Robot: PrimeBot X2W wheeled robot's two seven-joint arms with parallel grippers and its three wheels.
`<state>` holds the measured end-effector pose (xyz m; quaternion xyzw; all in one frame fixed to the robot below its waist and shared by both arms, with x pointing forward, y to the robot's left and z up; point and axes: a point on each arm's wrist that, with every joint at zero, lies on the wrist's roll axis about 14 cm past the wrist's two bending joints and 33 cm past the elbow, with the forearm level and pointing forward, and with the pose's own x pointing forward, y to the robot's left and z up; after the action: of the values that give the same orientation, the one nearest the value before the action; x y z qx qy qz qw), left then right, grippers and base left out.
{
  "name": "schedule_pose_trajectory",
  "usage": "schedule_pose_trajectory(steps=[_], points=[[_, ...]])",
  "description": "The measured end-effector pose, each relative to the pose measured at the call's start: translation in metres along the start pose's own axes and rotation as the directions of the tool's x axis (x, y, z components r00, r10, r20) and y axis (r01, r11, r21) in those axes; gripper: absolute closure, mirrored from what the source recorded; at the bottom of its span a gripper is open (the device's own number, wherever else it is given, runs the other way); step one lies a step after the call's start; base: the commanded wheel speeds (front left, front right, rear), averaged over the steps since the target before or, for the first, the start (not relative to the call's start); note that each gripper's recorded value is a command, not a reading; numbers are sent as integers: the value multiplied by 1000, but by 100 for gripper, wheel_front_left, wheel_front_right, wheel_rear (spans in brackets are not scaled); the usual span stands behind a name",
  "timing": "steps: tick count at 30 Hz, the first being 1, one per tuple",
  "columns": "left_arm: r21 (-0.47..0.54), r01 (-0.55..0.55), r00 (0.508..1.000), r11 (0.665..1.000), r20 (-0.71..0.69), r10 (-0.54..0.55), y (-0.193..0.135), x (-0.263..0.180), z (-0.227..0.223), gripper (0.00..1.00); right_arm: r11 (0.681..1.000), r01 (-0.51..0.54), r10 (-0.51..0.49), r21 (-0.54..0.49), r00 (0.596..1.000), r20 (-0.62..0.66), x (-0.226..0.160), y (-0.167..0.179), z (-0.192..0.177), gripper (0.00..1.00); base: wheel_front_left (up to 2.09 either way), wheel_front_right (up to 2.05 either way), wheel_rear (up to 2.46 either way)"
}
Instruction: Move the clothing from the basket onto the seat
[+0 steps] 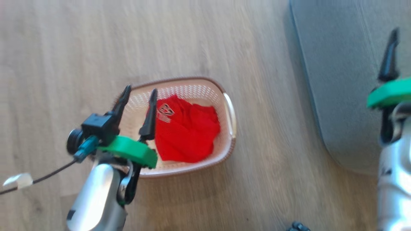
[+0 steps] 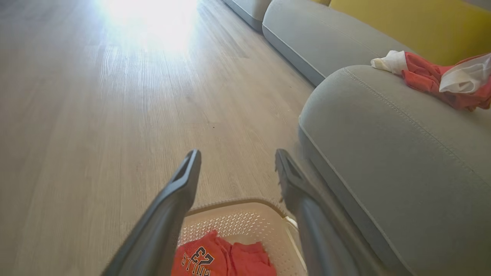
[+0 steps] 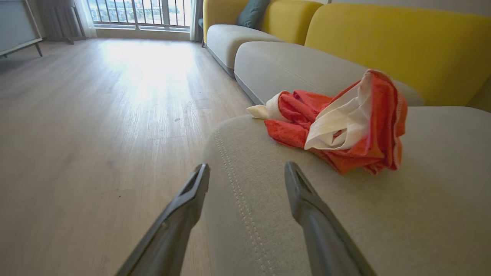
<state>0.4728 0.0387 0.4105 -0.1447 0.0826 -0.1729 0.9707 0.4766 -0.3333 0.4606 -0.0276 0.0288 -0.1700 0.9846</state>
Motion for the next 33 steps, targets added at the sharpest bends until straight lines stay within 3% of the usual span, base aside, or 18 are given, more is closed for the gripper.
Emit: schedule_pose_trajectory(steps=[5,17,25,33], points=[[30,-134,990,991,40,133,37,-34,23,0,992,-99,99,80,995,7,-29,38,0,0,0,0,0],[66,-305,944,950,149,293,82,-94,68,0,941,-328,331,87,943,-19,-87,108,-7,0,0,0,0],[55,-335,933,941,157,323,82,-125,68,0,923,-374,378,87,925,-30,-121,113,-9,0,0,0,0],[38,-316,939,948,153,307,72,-131,65,0,930,-358,360,77,933,-6,-128,102,0,0,0,0,0]])
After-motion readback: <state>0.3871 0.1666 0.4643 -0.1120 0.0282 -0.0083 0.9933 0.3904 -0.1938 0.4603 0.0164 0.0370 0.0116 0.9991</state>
